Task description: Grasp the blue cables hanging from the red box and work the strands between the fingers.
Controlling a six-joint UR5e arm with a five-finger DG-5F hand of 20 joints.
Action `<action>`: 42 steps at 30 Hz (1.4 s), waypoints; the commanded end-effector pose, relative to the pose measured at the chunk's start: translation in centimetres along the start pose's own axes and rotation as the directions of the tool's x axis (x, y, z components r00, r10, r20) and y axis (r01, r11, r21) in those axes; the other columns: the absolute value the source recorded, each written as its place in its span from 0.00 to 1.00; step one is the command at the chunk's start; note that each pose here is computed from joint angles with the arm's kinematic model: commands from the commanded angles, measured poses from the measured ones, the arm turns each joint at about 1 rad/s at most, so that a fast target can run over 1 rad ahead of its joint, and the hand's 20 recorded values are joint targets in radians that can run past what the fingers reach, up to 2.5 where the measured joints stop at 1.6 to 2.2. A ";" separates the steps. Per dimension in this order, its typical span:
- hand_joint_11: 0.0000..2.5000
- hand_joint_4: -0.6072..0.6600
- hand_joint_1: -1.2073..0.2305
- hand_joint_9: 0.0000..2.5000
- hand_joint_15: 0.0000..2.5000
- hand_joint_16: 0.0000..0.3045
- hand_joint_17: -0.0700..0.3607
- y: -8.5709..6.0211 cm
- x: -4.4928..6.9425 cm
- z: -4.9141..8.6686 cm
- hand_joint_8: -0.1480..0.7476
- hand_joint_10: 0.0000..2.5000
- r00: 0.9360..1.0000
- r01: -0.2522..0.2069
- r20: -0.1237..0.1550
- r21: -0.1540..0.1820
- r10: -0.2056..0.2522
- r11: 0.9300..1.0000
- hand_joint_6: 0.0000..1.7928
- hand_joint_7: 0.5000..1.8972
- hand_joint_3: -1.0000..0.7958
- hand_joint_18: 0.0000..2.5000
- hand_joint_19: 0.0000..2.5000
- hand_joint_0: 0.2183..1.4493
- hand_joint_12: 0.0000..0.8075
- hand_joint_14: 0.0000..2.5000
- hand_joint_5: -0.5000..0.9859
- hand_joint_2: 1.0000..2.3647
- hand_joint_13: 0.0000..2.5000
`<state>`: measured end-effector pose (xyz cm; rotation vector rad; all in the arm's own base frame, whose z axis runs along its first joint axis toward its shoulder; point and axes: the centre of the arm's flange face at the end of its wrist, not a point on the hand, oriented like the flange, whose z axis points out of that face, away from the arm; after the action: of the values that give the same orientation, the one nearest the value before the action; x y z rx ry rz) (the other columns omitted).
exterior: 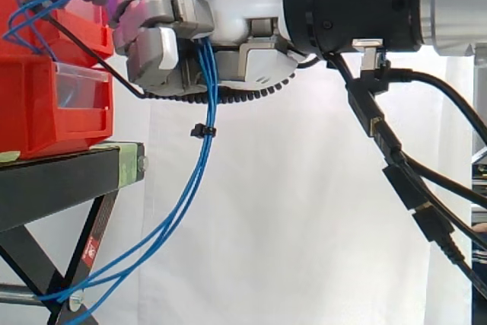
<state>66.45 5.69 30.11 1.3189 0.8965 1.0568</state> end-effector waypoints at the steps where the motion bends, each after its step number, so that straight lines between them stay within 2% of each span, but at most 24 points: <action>1: 1.00 0.46 0.35 0.37 0.66 0.18 0.45 -1.3 1.0 -0.4 0.63 1.00 1.000 0.005 -0.003 0.019 -0.004 1.000 0.73 0.52 0.60 0.66 0.41 0.53 0.59 1.00 0.40 0.01 0.51; 3: 1.00 0.46 0.35 0.37 0.66 0.18 0.45 -2.4 1.2 -0.4 0.63 1.00 1.000 0.003 -0.007 0.032 -0.003 0.999 0.73 0.51 0.60 0.66 0.41 0.53 0.59 1.00 0.40 0.01 0.51; 4: 1.00 0.46 0.35 0.37 0.66 0.18 0.45 -3.7 1.5 -0.4 0.63 1.00 1.000 -0.014 -0.011 0.046 0.015 0.999 0.73 0.52 0.60 0.66 0.41 0.53 0.59 1.00 0.40 0.01 0.51; 6: 1.00 0.46 0.35 0.37 0.66 0.18 0.45 -4.7 1.7 -0.3 0.63 1.00 0.999 -0.035 -0.011 0.055 0.035 0.998 0.73 0.52 0.60 0.66 0.41 0.53 0.59 1.00 0.40 0.01 0.51; 9: 1.00 0.46 0.35 0.37 0.66 0.18 0.45 -4.7 2.0 -0.4 0.63 1.00 0.999 -0.033 -0.010 0.046 0.033 0.998 0.73 0.52 0.60 0.66 0.41 0.53 0.59 1.00 0.40 0.01 0.51; 18: 1.00 0.46 0.34 0.37 0.66 0.18 0.45 -4.9 1.6 -0.5 0.63 1.00 1.000 0.007 -0.005 0.063 -0.007 0.998 0.73 0.52 0.60 0.66 0.41 0.53 0.59 1.00 0.40 0.01 0.51; 25: 1.00 0.46 0.34 0.37 0.66 0.18 0.45 -5.1 1.1 -0.9 0.63 1.00 0.998 0.045 0.030 0.094 -0.048 0.995 0.73 0.52 0.60 0.66 0.41 0.53 0.59 1.00 0.40 0.01 0.51; 28: 1.00 0.46 0.34 0.37 0.66 0.18 0.45 -5.1 0.9 -1.0 0.63 1.00 0.997 0.060 0.032 0.103 -0.064 0.993 0.73 0.52 0.59 0.66 0.41 0.53 0.59 1.00 0.40 0.01 0.51; 42: 1.00 0.46 0.34 0.37 0.66 0.18 0.45 -5.1 1.0 -1.0 0.63 1.00 0.997 0.060 0.031 0.103 -0.064 0.993 0.73 0.51 0.60 0.66 0.41 0.53 0.59 1.00 0.40 0.01 0.51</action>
<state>66.23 7.11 24.99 1.3808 0.9707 0.9482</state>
